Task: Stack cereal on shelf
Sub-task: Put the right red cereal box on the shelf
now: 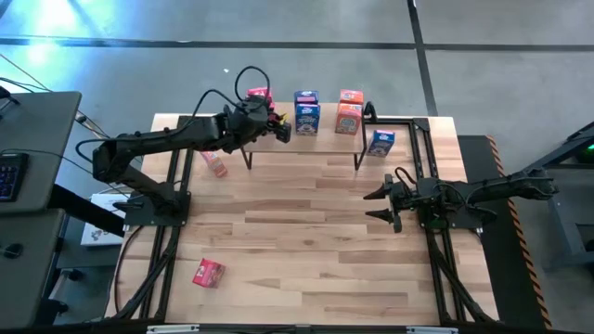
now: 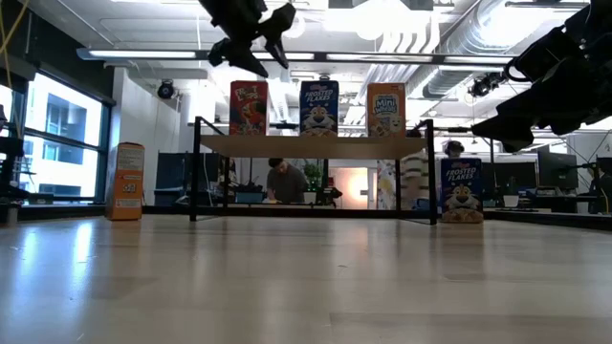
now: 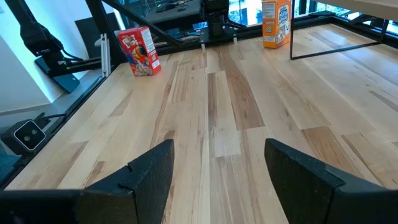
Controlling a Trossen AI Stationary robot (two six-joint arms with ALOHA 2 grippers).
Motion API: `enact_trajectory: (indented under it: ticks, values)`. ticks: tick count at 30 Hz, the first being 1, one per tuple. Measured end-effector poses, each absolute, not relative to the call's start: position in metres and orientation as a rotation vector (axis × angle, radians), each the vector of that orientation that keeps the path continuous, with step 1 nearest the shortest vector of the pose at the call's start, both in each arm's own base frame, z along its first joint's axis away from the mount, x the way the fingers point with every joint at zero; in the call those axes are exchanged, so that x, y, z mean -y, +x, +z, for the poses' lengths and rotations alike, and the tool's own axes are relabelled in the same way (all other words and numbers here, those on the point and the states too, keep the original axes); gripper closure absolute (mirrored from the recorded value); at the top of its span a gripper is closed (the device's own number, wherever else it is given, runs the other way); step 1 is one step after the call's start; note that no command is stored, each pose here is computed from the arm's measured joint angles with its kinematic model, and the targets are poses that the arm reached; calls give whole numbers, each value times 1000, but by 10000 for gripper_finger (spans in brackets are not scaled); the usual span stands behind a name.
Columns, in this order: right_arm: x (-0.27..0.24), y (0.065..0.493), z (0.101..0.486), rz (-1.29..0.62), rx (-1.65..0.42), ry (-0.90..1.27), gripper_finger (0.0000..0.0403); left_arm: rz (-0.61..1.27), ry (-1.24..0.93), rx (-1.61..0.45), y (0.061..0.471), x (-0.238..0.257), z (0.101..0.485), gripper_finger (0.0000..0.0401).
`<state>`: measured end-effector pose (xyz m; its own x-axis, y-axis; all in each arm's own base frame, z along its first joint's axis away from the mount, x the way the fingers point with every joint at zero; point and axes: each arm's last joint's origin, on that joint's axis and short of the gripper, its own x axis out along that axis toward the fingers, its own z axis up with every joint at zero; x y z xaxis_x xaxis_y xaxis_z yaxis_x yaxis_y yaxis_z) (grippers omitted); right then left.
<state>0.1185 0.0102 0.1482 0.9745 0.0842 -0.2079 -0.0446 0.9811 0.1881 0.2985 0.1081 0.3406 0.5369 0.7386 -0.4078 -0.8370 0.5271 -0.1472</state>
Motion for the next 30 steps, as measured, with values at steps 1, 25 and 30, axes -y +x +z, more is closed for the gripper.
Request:
enact_trajectory:
  ticks: [1, 25, 30]
  values:
    - [-10, 118, 148, 65, -217, 184, 159, 959, -345, -311, 299, -108, 341, 179]
    - [-10, 118, 148, 65, -217, 184, 159, 937, -337, -353, 311, -112, 327, 179]
    - [-10, 118, 148, 65, -217, 184, 159, 960, -347, -370, 310, -112, 324, 179]
